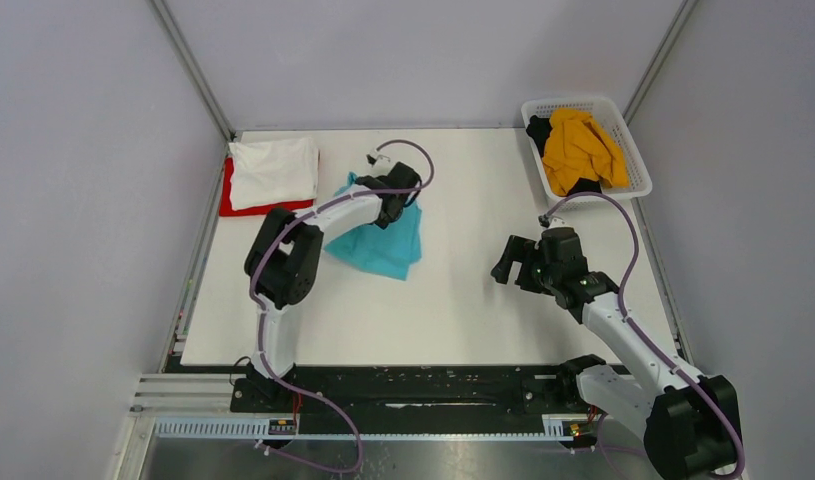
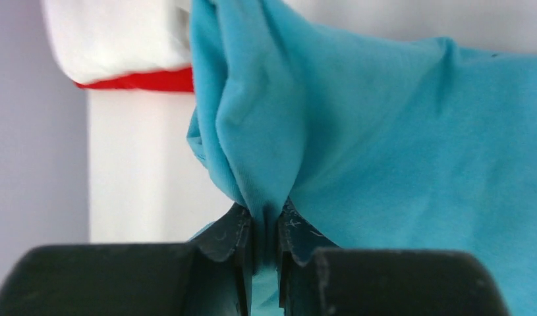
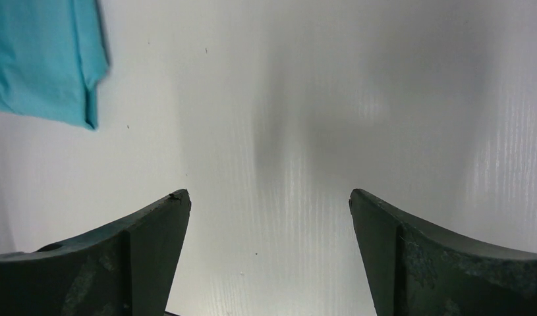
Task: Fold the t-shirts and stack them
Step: Put the neatly folded tshirt into the corner of the board with the left arm
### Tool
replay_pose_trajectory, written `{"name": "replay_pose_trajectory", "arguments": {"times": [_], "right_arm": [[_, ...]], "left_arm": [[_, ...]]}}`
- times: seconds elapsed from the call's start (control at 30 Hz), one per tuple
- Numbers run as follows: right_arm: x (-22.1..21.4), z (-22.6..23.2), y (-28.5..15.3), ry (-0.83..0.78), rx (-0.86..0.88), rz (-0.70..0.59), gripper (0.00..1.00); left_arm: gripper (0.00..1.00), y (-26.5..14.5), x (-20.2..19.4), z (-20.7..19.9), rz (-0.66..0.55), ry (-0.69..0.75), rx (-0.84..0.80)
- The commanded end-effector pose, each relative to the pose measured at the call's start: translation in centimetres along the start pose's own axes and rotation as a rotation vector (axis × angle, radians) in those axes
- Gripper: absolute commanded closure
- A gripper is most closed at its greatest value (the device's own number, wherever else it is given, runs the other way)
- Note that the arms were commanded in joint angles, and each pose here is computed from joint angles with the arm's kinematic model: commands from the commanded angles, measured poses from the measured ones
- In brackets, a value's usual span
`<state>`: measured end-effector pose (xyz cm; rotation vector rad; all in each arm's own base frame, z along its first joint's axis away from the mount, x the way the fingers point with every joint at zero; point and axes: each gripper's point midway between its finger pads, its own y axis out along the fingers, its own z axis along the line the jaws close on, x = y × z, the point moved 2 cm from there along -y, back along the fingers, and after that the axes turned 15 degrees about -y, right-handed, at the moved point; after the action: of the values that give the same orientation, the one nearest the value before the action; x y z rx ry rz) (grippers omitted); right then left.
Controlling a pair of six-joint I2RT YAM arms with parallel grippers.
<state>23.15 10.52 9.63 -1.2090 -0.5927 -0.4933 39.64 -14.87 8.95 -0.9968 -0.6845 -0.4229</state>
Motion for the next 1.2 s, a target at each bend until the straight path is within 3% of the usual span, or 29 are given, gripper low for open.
{"name": "replay_pose_trajectory", "arguments": {"times": [0.0,0.2,0.53,1.17], "right_arm": [[0.1,-0.8,-0.1,-0.013,-0.042,-0.009,0.0],[-0.1,-0.9,0.3,-0.015,-0.046,0.013,0.01],[-0.2,-1.3,0.7,-0.018,-0.069,0.029,0.01],[-0.4,-1.5,1.1,-0.018,-0.077,0.05,0.01]], "left_arm": [[1.0,1.6,7.3,4.2,-0.144,0.003,0.109],[1.0,3.5,13.6,7.6,-0.241,-0.028,0.141],[1.0,5.5,19.6,12.3,-0.304,-0.034,0.18],[1.0,0.2,26.6,17.6,-0.401,-0.085,0.151]]}}
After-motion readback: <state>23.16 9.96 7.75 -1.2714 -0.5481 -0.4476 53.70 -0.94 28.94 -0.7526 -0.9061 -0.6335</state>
